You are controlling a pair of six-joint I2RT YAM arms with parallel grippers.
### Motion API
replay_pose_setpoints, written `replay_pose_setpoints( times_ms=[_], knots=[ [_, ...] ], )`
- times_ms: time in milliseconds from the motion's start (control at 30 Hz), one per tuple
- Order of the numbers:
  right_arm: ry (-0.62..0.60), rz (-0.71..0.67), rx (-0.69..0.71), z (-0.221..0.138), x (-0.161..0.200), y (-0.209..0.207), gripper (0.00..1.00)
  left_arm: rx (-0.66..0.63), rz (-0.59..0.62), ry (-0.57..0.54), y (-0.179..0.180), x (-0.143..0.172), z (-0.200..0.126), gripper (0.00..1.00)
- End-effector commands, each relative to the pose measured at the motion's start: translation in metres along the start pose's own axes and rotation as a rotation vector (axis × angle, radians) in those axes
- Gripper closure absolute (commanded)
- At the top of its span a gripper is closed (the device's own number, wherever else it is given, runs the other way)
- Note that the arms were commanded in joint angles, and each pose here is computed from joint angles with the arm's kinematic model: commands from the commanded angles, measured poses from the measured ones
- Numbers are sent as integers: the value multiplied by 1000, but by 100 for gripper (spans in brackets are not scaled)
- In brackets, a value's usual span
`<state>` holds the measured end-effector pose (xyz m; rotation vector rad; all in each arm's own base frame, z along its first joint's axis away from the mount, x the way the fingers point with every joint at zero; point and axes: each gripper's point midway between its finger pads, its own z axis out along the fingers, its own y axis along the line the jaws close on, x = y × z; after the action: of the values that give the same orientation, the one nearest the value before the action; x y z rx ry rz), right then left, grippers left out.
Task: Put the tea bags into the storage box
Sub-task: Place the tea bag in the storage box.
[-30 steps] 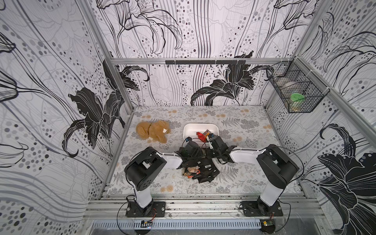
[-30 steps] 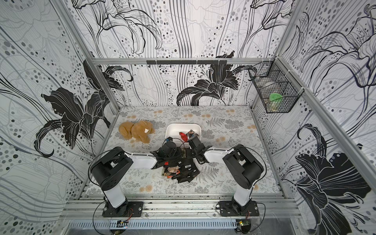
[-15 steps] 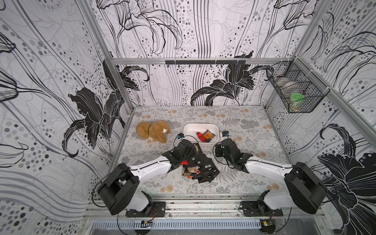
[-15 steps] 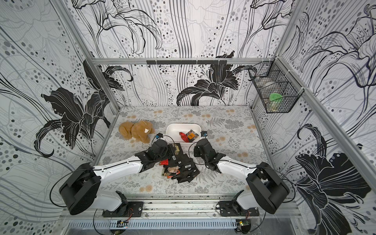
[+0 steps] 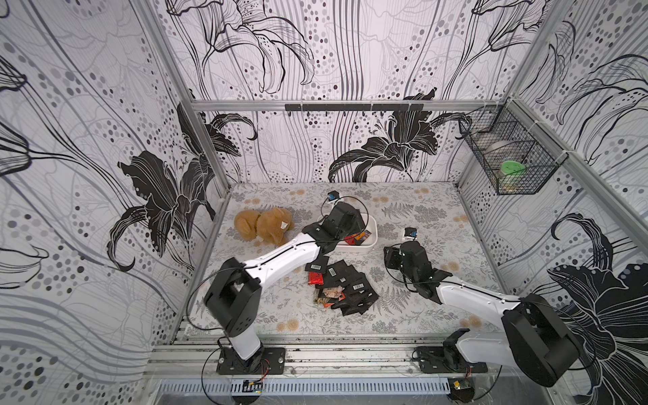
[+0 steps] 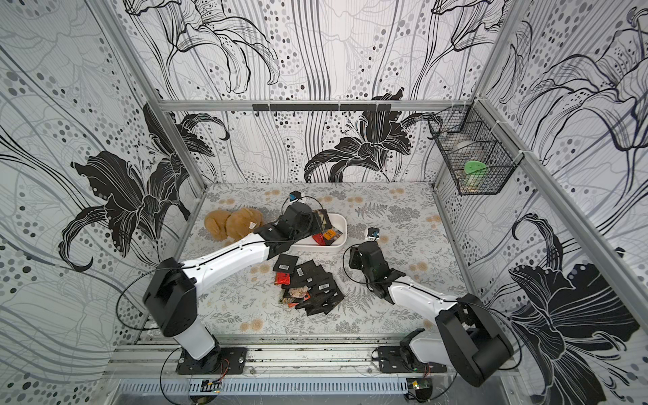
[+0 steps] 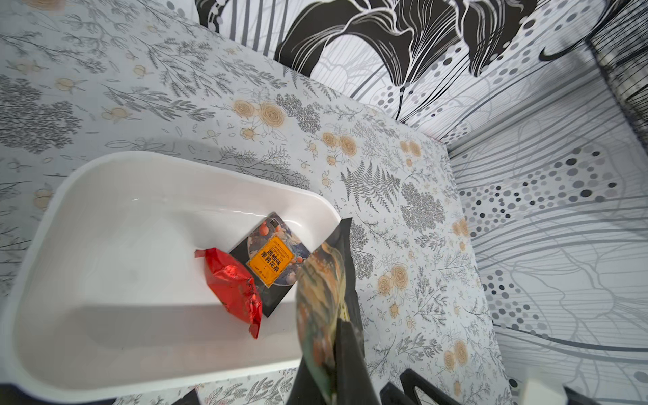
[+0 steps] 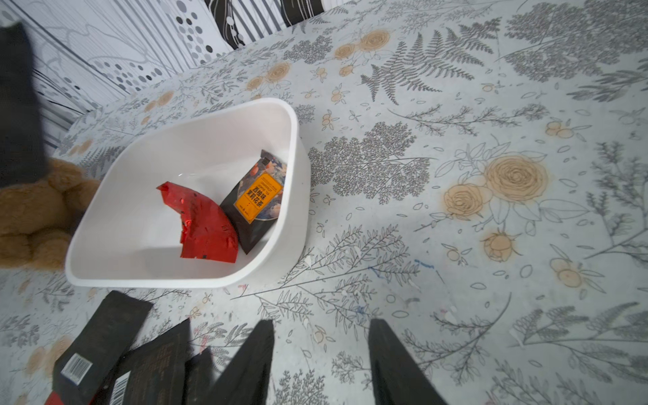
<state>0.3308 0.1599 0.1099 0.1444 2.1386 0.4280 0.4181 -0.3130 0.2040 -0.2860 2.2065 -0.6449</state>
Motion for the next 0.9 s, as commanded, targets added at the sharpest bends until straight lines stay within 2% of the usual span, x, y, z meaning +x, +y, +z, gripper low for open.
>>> replay_pose_setpoints(
  times_ms=[0,233,300,367,400,467,533,600,733,867],
  knots=[
    [-43,23,-76,-7,-12,13,50,-37,52,50,-5,10,31,100],
    [-76,28,-78,-17,-15,9,50,-95,38,84,0,10,81,100],
    [-92,23,-75,-20,-18,8,50,-116,46,83,6,12,84,95],
    [-108,15,-65,-23,-22,6,49,-121,46,81,11,14,82,82],
    [-111,14,-62,-23,-22,5,49,-122,46,84,14,17,81,80],
    [-115,12,-57,-25,-23,4,49,-158,44,71,24,17,77,83],
    [-116,11,-58,-25,-23,4,49,-191,44,45,32,11,70,82],
    [-115,9,-62,-26,-23,5,49,-185,34,45,35,8,64,66],
    [-113,0,-91,-26,-23,10,49,-175,38,9,31,-8,44,49],
    [-87,-35,-167,-26,-20,25,49,-119,32,1,25,-11,16,46]
  ],
)
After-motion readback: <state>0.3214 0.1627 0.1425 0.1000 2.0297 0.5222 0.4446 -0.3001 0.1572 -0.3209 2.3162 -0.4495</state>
